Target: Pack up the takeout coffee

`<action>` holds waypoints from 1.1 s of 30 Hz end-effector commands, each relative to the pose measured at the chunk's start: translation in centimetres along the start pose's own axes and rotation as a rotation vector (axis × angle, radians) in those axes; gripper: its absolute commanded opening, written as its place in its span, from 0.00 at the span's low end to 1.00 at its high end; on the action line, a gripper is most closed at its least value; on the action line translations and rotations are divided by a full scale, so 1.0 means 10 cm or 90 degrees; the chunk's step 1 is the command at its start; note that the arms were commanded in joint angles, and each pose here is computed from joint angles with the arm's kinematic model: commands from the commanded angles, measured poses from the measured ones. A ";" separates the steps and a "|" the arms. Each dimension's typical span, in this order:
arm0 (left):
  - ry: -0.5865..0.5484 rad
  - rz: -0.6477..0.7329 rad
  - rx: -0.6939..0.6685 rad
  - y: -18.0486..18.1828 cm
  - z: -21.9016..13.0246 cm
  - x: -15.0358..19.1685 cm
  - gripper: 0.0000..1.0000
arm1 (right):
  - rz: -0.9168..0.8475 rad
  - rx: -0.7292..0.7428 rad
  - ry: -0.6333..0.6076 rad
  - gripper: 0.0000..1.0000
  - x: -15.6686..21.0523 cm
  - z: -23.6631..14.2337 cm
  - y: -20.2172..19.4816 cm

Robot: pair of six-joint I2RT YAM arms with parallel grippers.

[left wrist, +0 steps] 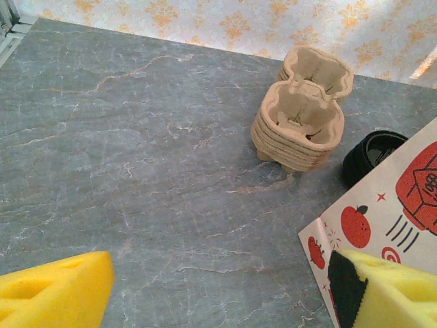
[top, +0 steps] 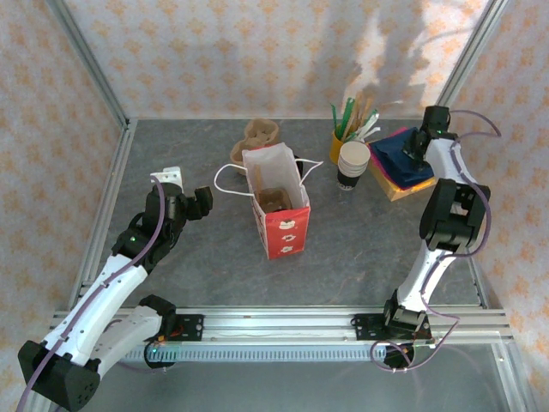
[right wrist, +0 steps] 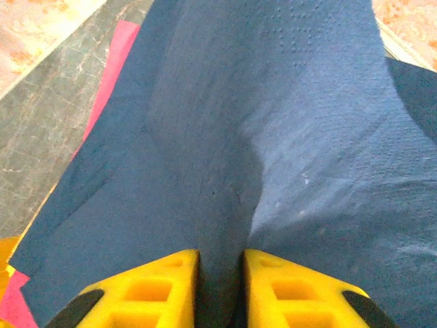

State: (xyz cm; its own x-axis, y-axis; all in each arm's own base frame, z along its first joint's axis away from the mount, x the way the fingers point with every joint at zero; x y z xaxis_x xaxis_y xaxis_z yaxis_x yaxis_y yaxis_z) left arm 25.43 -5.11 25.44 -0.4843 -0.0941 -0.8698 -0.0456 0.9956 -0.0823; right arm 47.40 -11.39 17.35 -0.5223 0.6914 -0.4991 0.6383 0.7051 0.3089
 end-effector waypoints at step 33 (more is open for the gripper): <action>0.011 0.000 -0.003 0.02 0.03 0.05 0.84 | -0.054 0.055 0.100 0.56 0.43 0.51 -0.04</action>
State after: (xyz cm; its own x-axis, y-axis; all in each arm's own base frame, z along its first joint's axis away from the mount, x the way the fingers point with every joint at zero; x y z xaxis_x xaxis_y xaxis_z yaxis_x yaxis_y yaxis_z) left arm 25.43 -5.14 25.42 -0.4850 -0.0940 -0.8694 -0.0440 0.9956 -0.0831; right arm 47.99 -9.26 11.46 -0.6365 0.6655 -0.3898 0.6190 0.7423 0.2566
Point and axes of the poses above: each hand's point on the last joint's axis, 136 mm out from that joint toward the fingers, its own z axis out along the fingers, its own y axis along the line the jaws close on, x = y × z, the point moved 5 cm from there along -z, back along the fingers, and after that the axes turned 7 degrees about z, right-handed, at the moved point
